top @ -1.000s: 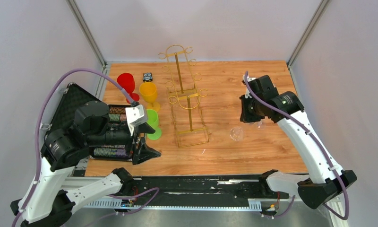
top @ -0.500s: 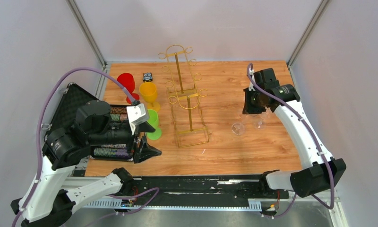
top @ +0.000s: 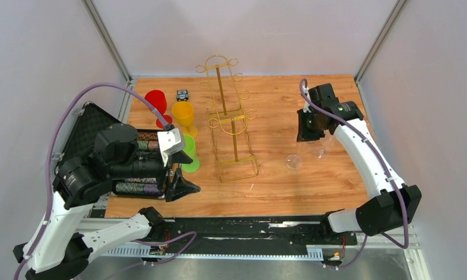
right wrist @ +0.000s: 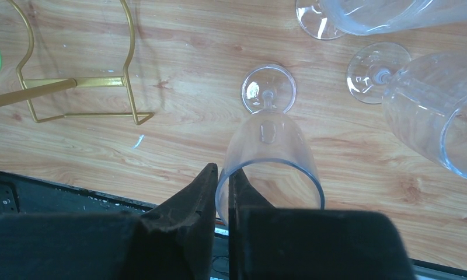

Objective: Take the wine glass off the wine glass rack

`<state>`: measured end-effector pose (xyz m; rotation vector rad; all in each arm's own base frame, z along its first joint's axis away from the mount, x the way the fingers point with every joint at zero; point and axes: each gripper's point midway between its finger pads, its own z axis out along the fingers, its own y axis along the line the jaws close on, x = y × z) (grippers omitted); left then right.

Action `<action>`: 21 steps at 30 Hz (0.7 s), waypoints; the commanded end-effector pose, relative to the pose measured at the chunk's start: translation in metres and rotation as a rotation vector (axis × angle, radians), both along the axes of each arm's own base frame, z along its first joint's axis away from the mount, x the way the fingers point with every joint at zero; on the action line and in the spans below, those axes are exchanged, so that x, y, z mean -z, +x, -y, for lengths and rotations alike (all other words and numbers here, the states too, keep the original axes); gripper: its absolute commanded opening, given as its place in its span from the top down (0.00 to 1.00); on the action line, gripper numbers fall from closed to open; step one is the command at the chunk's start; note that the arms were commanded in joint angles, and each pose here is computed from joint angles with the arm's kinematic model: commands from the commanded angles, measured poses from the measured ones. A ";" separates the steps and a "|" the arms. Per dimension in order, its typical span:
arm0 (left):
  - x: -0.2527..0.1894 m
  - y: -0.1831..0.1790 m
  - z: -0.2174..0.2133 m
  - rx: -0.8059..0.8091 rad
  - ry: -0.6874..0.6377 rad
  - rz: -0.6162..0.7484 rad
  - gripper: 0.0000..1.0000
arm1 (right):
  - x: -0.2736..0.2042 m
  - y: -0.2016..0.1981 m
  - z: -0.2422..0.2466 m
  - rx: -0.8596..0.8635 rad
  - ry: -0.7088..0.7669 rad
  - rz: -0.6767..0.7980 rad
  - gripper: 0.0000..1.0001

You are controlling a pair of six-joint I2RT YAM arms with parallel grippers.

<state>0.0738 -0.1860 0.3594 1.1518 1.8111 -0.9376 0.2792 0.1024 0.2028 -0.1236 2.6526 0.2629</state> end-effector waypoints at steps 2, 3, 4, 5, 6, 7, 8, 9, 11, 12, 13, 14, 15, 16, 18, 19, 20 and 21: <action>-0.005 0.005 0.005 0.000 -0.016 0.025 0.00 | -0.002 0.009 0.004 0.010 -0.024 0.021 0.82; -0.004 0.005 0.005 -0.001 -0.015 0.025 0.00 | -0.005 0.010 0.005 0.013 -0.028 0.028 0.80; -0.004 0.005 0.005 -0.001 -0.014 0.025 0.00 | -0.008 0.011 0.006 0.019 -0.032 0.036 0.77; -0.005 0.005 0.005 -0.002 -0.015 0.027 0.00 | -0.014 0.013 0.007 0.022 -0.033 0.051 0.74; -0.004 0.005 0.005 -0.002 -0.014 0.026 0.00 | -0.019 0.014 0.008 0.027 -0.035 0.062 0.72; -0.005 0.005 0.005 -0.003 -0.014 0.026 0.00 | -0.023 0.015 0.008 0.029 -0.035 0.073 0.70; -0.004 0.005 0.005 -0.002 -0.013 0.026 0.00 | -0.029 0.016 0.008 0.031 -0.033 0.086 0.67; -0.005 0.006 0.005 -0.004 -0.013 0.027 0.00 | -0.034 0.017 0.008 0.035 -0.031 0.100 0.66; -0.005 0.005 0.005 -0.008 -0.015 0.018 0.00 | -0.047 0.019 0.008 0.037 -0.025 0.132 0.65; -0.005 0.005 0.006 -0.010 -0.015 0.016 0.00 | -0.054 0.020 0.008 0.039 -0.018 0.150 0.64; -0.005 0.006 0.006 -0.012 -0.013 0.015 0.00 | -0.060 0.021 0.008 0.039 -0.012 0.163 0.63; -0.005 0.006 0.006 -0.013 -0.012 0.013 0.00 | -0.067 0.022 0.006 0.036 -0.004 0.179 0.63; -0.005 0.006 0.005 -0.015 -0.011 0.013 0.00 | -0.073 0.022 0.006 0.036 0.003 0.192 0.62; -0.004 0.007 0.006 -0.016 -0.008 0.012 0.00 | -0.079 0.021 0.004 0.033 0.012 0.204 0.60; -0.005 0.007 0.006 -0.019 -0.006 0.013 0.00 | -0.093 0.021 0.001 0.026 0.034 0.235 0.52; -0.005 0.008 0.005 -0.023 -0.003 0.013 0.00 | -0.100 0.020 0.000 0.020 0.046 0.253 0.49; -0.006 0.009 0.005 -0.026 -0.002 0.014 0.00 | -0.107 0.019 -0.002 0.011 0.062 0.273 0.48; -0.006 0.010 0.005 -0.035 0.002 0.015 0.00 | -0.115 0.018 -0.005 -0.002 0.083 0.295 0.47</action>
